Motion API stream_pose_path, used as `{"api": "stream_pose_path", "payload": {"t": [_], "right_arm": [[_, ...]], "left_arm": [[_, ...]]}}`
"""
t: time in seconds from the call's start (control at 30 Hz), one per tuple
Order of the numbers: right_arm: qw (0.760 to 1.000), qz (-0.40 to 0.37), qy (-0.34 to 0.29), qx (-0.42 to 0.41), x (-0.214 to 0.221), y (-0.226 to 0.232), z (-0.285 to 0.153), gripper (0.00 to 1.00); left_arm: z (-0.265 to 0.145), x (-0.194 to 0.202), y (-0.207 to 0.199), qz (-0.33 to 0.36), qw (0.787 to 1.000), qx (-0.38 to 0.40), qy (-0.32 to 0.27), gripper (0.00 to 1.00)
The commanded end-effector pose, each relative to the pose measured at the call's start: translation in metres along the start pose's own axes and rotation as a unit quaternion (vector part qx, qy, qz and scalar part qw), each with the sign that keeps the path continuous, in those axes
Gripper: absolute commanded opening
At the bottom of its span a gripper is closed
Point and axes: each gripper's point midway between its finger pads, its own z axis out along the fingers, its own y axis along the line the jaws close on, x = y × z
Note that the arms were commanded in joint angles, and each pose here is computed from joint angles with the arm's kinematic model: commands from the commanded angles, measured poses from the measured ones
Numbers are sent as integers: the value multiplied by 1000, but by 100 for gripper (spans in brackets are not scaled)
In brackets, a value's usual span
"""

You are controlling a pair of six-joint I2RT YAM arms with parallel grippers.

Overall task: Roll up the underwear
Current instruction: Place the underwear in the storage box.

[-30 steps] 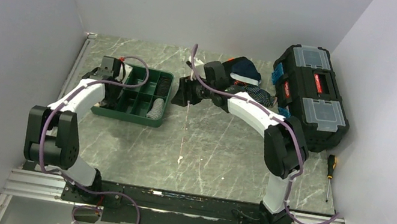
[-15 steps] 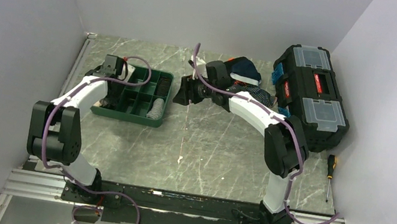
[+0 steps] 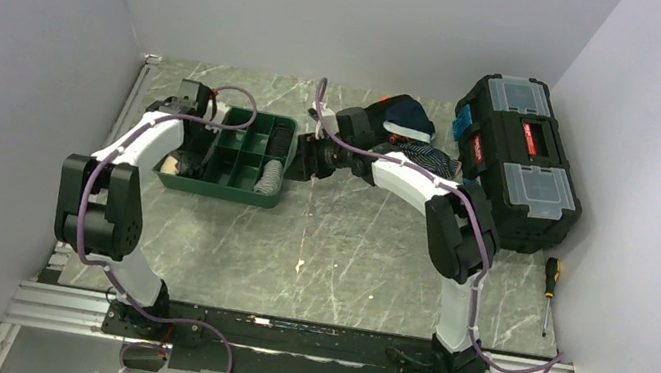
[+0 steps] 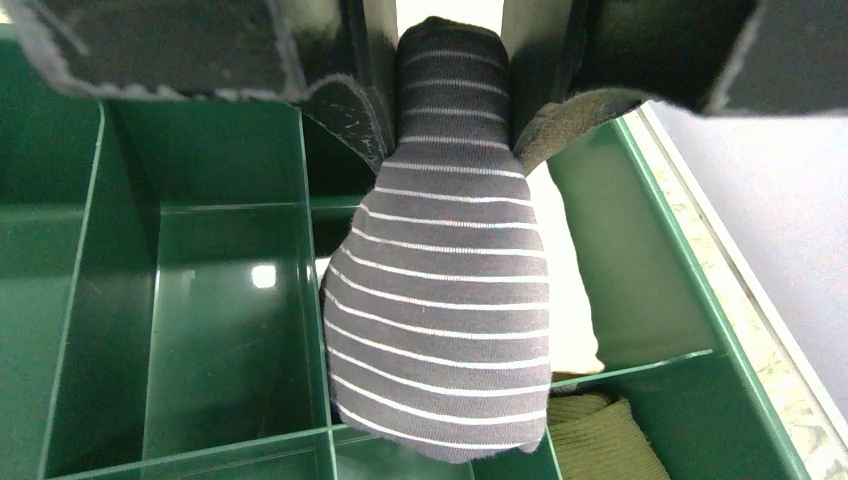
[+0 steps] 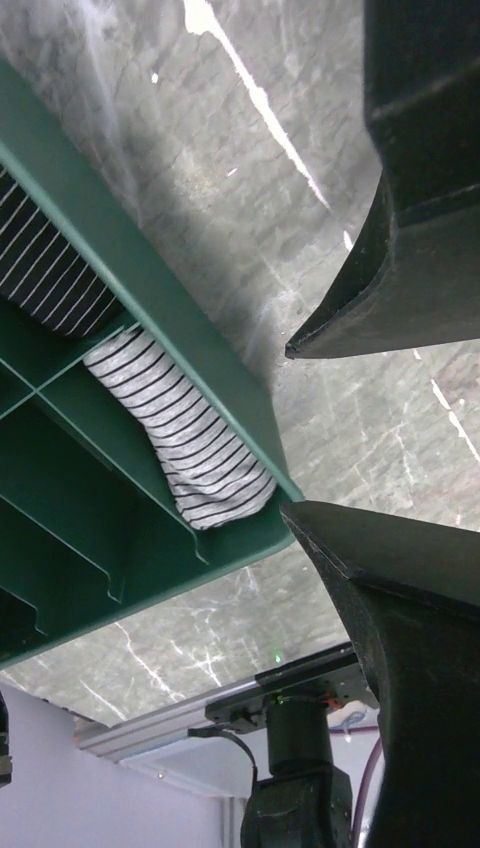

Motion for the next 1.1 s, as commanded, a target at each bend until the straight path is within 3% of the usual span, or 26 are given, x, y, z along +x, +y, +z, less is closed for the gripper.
{"api": "stream_pose_path", "payload": {"t": [0.0, 0.23, 0.53, 1.07], "right_arm": [[999, -3, -17, -47, -19, 14, 11, 56], [998, 5, -1, -57, -10, 16, 25, 52], [998, 9, 16, -59, 2, 17, 38, 40], [997, 20, 31, -62, 10, 11, 48, 32]], "left_arm": [[12, 11, -48, -15, 993, 109, 33, 0], [13, 9, -55, -22, 991, 128, 41, 0], [14, 7, -67, -23, 986, 150, 62, 0], [-5, -12, -62, 23, 989, 119, 90, 0]]}}
